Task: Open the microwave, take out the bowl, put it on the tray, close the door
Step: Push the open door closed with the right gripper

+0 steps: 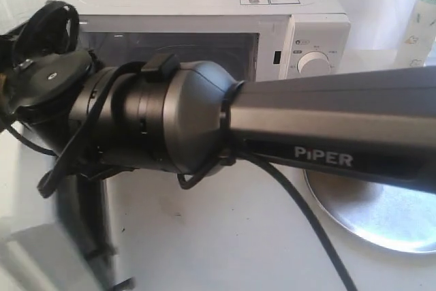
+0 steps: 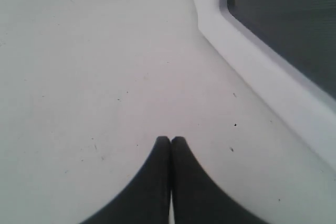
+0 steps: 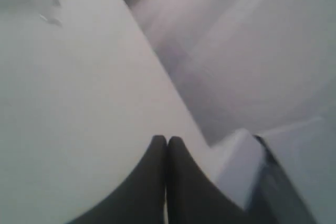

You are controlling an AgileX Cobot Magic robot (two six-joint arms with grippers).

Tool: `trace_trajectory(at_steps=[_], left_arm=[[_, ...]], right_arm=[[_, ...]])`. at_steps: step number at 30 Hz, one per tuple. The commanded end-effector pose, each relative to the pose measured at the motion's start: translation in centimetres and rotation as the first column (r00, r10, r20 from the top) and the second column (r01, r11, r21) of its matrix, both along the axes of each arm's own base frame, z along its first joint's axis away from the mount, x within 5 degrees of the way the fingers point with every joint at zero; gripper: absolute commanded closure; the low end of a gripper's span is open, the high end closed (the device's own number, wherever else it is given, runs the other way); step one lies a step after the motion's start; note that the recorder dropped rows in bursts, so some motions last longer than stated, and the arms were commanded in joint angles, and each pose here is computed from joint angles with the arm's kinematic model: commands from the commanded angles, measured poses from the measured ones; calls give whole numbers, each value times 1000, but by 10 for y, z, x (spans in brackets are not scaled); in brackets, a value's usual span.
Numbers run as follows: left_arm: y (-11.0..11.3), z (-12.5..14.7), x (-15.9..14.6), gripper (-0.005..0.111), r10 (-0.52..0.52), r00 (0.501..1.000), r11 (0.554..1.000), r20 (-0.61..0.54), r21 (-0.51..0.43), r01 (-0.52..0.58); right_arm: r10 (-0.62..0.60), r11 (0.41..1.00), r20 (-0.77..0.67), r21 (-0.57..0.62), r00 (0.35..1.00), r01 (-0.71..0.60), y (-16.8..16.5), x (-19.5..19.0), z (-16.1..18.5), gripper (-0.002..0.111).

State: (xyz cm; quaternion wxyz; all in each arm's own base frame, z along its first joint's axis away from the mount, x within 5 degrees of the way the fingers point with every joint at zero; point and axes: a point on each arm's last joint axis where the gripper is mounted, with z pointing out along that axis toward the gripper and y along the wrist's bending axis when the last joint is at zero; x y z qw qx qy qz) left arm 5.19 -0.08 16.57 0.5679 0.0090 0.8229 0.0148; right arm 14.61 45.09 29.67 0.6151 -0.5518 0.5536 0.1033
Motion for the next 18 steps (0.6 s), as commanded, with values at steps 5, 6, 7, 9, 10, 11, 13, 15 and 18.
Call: trace_trajectory(at_steps=[5, 6, 7, 9, 10, 11, 13, 15, 18], left_arm=[[-1, 1, 0, 107, -5, 1000, 1000, 3, -9, 5], [-1, 1, 0, 107, -5, 1000, 1000, 3, -9, 5], [-1, 1, 0, 107, -5, 1000, 1000, 3, -9, 5], [-1, 1, 0, 107, -5, 1000, 1000, 3, -9, 5], [-1, 1, 0, 107, -5, 1000, 1000, 3, -9, 5], [-1, 1, 0, 107, -5, 1000, 1000, 3, -9, 5], [-1, 1, 0, 107, -5, 1000, 1000, 3, -9, 5], [-1, 1, 0, 107, -5, 1000, 1000, 3, -9, 5], [-1, 1, 0, 107, -5, 1000, 1000, 3, -9, 5]], right_arm=[[-550, 678, 405, -294, 731, 673, -62, 52, -22, 108], [-584, 640, 421, -287, 694, 712, -68, 57, -21, 108], [-618, 599, 436, -277, 654, 751, -75, 62, -18, 108], [-633, 574, 442, -284, 636, 768, -81, 72, -19, 108], [-639, 562, 444, -288, 628, 776, -84, 77, -19, 108], [-647, 552, 444, -288, 619, 783, -87, 82, -19, 108], [-662, 534, 440, -290, 607, 794, -92, 89, -19, 108], [-678, 516, 434, -295, 594, 804, -97, 97, -20, 108], [-699, 488, 417, -314, 581, 814, -105, 105, -24, 108]])
